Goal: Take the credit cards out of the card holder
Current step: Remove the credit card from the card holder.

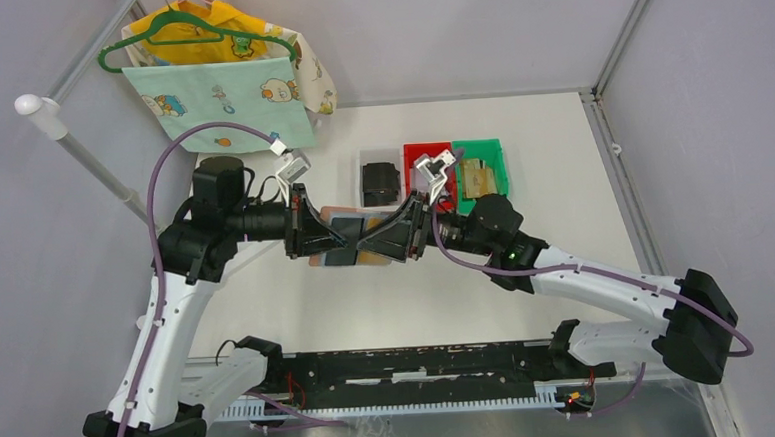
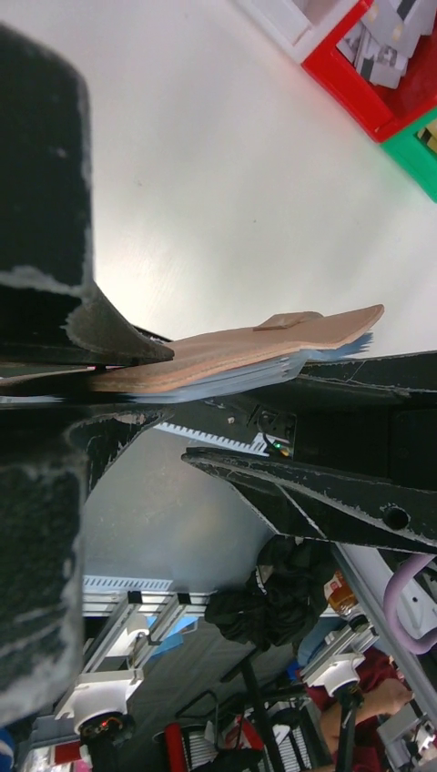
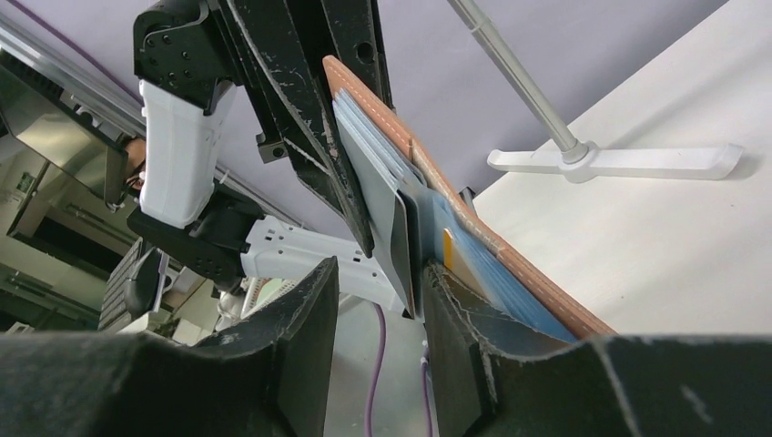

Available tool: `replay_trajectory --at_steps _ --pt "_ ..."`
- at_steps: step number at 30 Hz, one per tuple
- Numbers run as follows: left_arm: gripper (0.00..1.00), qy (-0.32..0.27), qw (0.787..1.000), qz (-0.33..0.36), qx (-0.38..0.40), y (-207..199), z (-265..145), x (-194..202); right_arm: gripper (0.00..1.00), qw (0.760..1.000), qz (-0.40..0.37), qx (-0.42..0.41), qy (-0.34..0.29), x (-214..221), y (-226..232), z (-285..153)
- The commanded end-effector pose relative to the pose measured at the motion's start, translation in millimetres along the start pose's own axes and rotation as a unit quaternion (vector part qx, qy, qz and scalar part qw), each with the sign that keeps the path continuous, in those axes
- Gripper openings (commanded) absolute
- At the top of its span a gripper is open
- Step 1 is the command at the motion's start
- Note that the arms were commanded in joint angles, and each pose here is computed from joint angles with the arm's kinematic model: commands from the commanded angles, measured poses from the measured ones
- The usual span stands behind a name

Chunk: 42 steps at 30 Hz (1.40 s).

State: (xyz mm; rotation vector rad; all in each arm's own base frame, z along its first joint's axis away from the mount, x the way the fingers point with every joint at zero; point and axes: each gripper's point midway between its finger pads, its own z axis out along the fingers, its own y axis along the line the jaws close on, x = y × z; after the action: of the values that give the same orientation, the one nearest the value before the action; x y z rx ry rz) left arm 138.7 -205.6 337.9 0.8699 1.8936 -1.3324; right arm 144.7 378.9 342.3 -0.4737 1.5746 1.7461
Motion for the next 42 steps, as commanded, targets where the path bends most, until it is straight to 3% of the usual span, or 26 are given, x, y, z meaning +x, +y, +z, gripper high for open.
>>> replay_trajectory --at_steps 1,5,11,18,22,29,31,32,37,42 --pt "0.11 0.009 0.996 0.013 0.087 -30.0 0.7 3.9 0.43 0.999 0.006 -0.009 -0.052 -20.1 3.0 13.9" --pt "0.14 0.012 0.994 0.011 0.106 -34.3 0.7 4.0 0.37 0.996 0.020 -0.048 -0.073 -23.6 14.4 10.2" --pt "0.30 0.023 0.989 -0.018 0.145 -41.4 1.4 3.1 0.21 0.989 0.041 -0.107 -0.094 -23.5 30.2 0.9" --pt "0.37 0.026 0.987 -0.029 0.157 -42.9 1.5 3.1 0.15 0.984 0.051 -0.141 -0.098 -23.7 39.5 -1.4" --pt "0.34 0.026 0.986 -0.026 0.165 -46.9 -0.2 2.8 0.12 0.983 0.057 -0.147 -0.099 -22.1 40.1 -3.8" --pt "0.15 0.028 0.984 -0.030 0.173 -47.9 -0.3 1.9 0.08 0.987 0.048 -0.121 -0.093 -12.6 30.0 -12.4" --pt "0.12 0.027 0.984 -0.027 0.172 -47.8 -0.4 1.7 0.11 0.991 0.042 -0.094 -0.083 -7.5 20.1 -11.4" --pt "0.10 0.027 0.984 -0.027 0.172 -47.9 -0.3 2.0 0.19 0.993 0.041 -0.079 -0.074 -3.7 14.1 -10.2" --pt "0.05 0.029 0.986 -0.032 0.161 -44.1 1.0 3.4 0.38 0.996 0.038 -0.048 -0.063 2.4 1.2 -8.6" --pt "0.08 0.028 0.991 -0.044 0.127 -34.7 3.9 0.9 0.45 0.997 0.039 -0.044 -0.056 5.2 -1.2 -3.4"
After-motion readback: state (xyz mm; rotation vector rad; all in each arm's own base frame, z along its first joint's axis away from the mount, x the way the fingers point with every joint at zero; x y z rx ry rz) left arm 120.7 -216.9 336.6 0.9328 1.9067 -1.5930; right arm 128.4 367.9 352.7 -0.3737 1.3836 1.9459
